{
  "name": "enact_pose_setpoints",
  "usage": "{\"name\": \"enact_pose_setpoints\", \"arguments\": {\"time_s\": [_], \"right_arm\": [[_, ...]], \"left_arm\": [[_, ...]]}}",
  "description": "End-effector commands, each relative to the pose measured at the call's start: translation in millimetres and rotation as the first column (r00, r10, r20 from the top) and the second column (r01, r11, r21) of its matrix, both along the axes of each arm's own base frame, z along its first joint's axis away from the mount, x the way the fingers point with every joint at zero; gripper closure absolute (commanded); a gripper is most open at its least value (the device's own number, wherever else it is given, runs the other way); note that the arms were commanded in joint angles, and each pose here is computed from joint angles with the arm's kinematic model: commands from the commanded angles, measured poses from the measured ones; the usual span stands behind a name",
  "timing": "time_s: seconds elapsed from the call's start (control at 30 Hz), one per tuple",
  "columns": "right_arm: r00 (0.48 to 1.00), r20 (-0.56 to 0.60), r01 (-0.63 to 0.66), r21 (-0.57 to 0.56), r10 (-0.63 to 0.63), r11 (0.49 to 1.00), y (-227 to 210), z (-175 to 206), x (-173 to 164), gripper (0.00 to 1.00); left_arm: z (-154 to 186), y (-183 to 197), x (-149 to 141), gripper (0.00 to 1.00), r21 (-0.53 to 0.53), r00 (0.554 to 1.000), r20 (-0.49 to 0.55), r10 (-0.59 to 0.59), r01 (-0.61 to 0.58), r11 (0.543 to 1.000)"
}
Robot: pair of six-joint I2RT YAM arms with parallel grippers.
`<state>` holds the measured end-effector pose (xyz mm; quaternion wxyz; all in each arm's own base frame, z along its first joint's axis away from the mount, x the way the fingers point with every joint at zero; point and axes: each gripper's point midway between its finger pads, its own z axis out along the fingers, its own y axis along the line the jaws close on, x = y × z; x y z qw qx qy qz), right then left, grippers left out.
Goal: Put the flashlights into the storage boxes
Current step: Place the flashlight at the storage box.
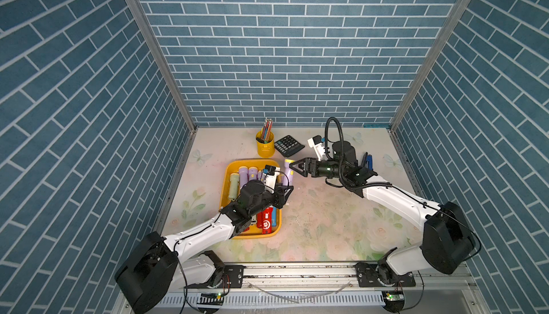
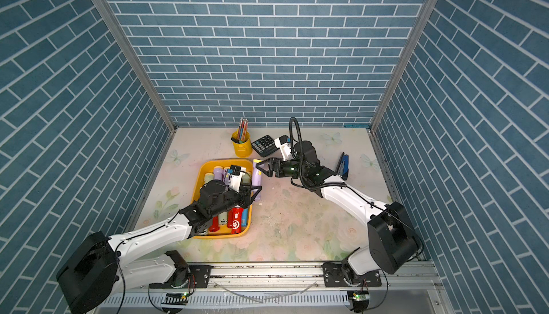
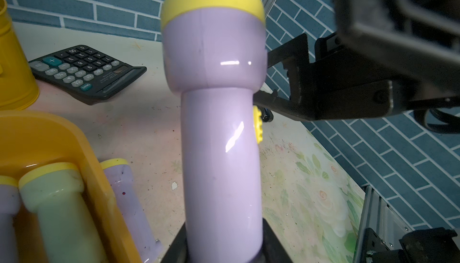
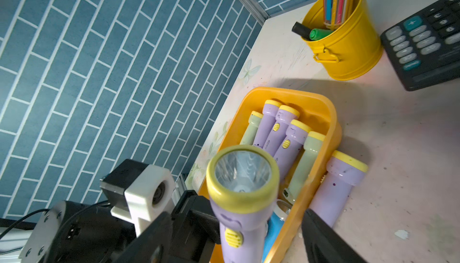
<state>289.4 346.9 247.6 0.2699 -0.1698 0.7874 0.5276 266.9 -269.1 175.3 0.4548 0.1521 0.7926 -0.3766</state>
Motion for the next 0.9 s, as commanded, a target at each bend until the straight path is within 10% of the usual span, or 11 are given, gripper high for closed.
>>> {"name": "enact_pose_setpoints", "arguments": {"time_s": [0.0, 0.4, 0.67, 0.87], "right_arm": [[0.999, 0.046, -0.029, 0.048, 0.027, 0.998, 15, 23, 5, 0.22], [0.999, 0.044, -0.015, 0.042, 0.013, 0.999, 23, 19, 11, 0.52], [0.994, 0.11, -0.024, -0.011, 0.025, 1.0, 13, 19, 3, 0.56], [0.992, 0.112, -0.059, -0.006, 0.059, 0.998, 14, 21, -5, 0.57]], "left_arm": [[16, -6, 0, 0.82, -0.032, 0.998, 0.052, -0.027, 0.028, 0.999], [14, -11, -4, 0.79, -0.024, 0.997, 0.046, -0.064, 0.065, 0.998], [12, -14, -1, 0.38, -0.07, 0.999, -0.012, -0.045, 0.044, 0.997], [11, -16, 6, 0.38, -0.11, 0.998, -0.06, -0.021, 0.014, 0.994]]}}
